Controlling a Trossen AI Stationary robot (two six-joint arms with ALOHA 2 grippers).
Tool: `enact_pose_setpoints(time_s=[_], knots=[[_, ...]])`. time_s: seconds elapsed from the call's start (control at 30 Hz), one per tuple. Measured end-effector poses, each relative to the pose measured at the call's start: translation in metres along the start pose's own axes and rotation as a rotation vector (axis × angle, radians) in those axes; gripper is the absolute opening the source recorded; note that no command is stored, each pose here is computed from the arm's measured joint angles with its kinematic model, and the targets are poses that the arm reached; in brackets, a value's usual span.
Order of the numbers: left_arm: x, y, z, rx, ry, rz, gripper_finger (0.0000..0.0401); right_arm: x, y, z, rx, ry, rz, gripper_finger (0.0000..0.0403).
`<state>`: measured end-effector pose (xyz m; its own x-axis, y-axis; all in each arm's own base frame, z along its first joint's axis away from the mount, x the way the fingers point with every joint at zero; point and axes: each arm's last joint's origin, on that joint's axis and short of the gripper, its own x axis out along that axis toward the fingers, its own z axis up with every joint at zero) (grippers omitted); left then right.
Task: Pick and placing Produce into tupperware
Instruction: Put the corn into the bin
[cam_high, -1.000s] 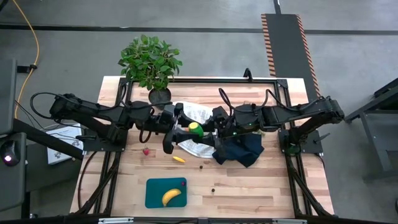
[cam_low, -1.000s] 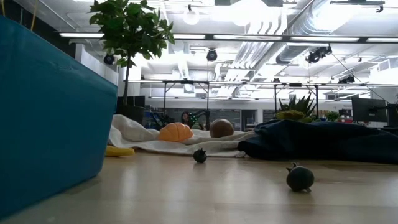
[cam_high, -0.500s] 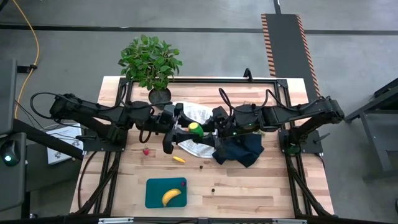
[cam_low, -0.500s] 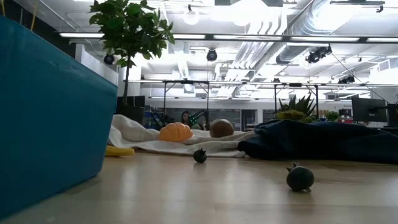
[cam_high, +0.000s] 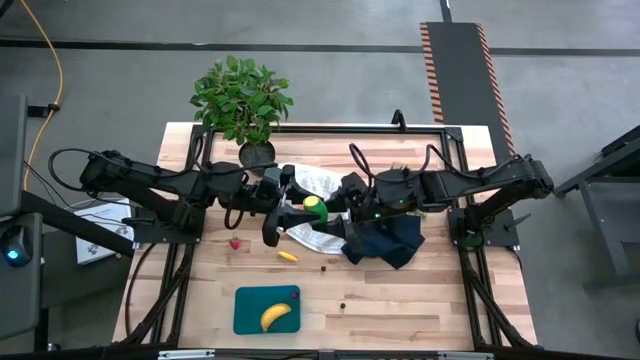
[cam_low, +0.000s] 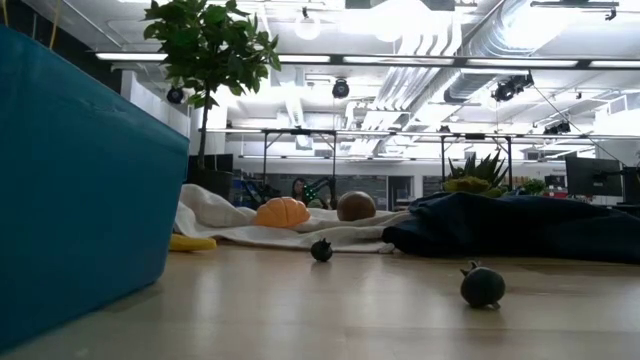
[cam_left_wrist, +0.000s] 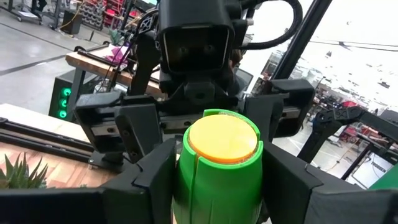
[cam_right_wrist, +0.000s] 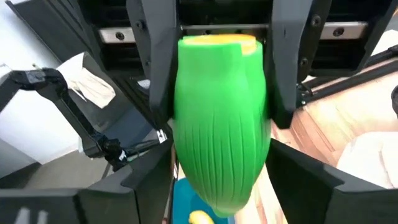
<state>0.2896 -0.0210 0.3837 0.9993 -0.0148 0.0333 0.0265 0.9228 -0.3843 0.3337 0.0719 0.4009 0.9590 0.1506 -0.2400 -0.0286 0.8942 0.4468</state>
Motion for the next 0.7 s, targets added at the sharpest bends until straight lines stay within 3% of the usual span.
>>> enact_pose_setpoints(time_s=[0.27,0.57,0.7], knots=[[0.000,0.000,0.000,0.000,0.000,0.000,0.0181,0.000,-0.002,-0.004,0.007,0.050,-0.011,0.0241],[0.000,0.000,0.000,0.007,0.006,-0.017,0.0183,-0.003,-0.008,-0.020,0.027,0.235,-0.039,0.0241],[0.000,-0.001,-0.001,0.006,0.015,-0.029,0.0180,-0.007,-0.012,-0.032,0.061,0.401,-0.037,0.0241]])
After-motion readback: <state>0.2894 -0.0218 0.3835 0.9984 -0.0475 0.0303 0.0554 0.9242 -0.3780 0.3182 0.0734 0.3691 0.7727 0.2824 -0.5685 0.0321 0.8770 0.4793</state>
